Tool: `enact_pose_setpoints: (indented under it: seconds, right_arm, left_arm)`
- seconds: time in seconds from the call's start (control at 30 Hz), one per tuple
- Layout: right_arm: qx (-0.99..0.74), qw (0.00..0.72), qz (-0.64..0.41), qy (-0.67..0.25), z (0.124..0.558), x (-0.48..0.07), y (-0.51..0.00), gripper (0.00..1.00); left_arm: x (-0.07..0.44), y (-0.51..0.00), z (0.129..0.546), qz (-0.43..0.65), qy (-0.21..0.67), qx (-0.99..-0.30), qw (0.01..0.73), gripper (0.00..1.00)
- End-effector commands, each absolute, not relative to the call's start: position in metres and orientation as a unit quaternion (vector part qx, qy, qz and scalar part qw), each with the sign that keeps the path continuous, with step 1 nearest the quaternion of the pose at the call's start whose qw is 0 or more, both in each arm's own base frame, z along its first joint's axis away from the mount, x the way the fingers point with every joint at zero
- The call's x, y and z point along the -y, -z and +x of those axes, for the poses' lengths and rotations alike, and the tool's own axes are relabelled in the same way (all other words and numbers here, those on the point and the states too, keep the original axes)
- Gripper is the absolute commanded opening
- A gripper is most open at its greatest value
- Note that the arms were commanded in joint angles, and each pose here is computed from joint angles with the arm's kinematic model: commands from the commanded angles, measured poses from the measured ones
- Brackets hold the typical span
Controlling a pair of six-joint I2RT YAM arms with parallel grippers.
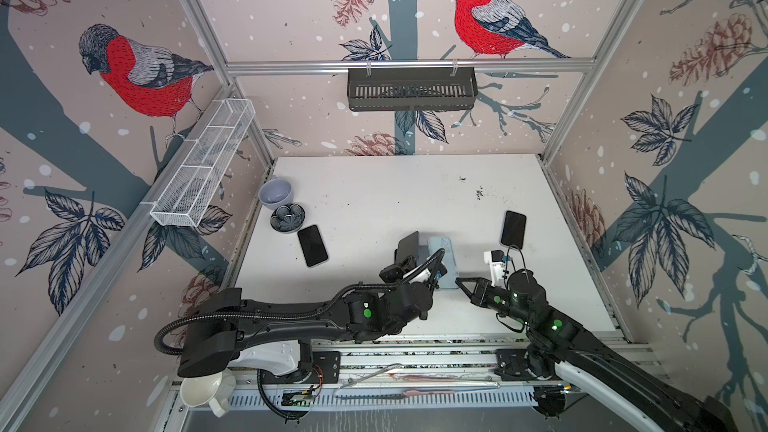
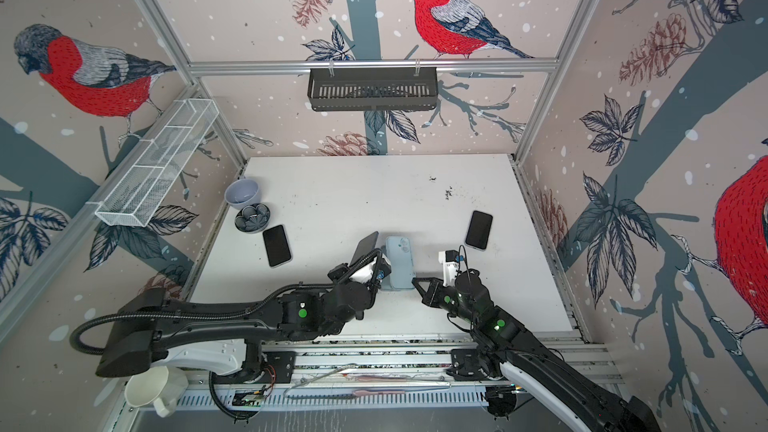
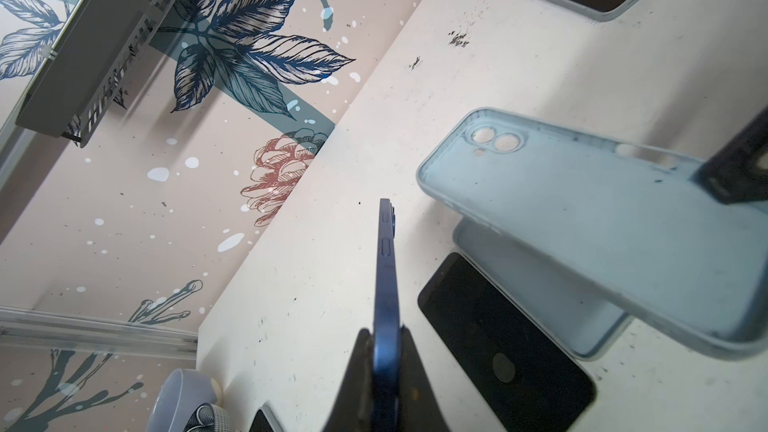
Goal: Take the phone out of the phone case
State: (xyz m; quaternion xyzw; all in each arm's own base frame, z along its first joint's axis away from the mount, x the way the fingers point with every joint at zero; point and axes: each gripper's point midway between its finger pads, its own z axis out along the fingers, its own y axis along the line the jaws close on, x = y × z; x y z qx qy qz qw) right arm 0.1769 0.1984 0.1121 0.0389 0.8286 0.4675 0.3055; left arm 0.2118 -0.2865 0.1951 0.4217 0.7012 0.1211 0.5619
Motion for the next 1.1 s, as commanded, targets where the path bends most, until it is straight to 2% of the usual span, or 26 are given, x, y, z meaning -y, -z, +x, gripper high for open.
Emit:
enact_pose_setpoints:
  seconds: [0.0,0.43,0.77,1.07]
  right_arm:
    - [-0.826,0.318,0.052,-0.463,0.188,-0.198,-0.122,0.0]
    - [-0.858,0.272,0.047,-0.433,0.256,-0.216,-0.128,0.0]
    - [-0.884,0.23,0.067,-0.401,0.308,-0.232,-0.097,0.0]
    - [-0.899,0.213,0.103,-0.368,0.341,-0.221,-0.066,0.0]
  left_arm:
    - [0.29,-0.21,0.223,0.42,-0.109,-0.679,0.592,0.0]
    - [0.269,-0.191,0.279,0.451,-0.153,-0.649,0.594,0.0]
    - [0.283,-0.163,0.317,0.475,-0.183,-0.631,0.585,0.0]
    - [0.296,-0.133,0.339,0.499,-0.193,-0.613,0.581,0.0]
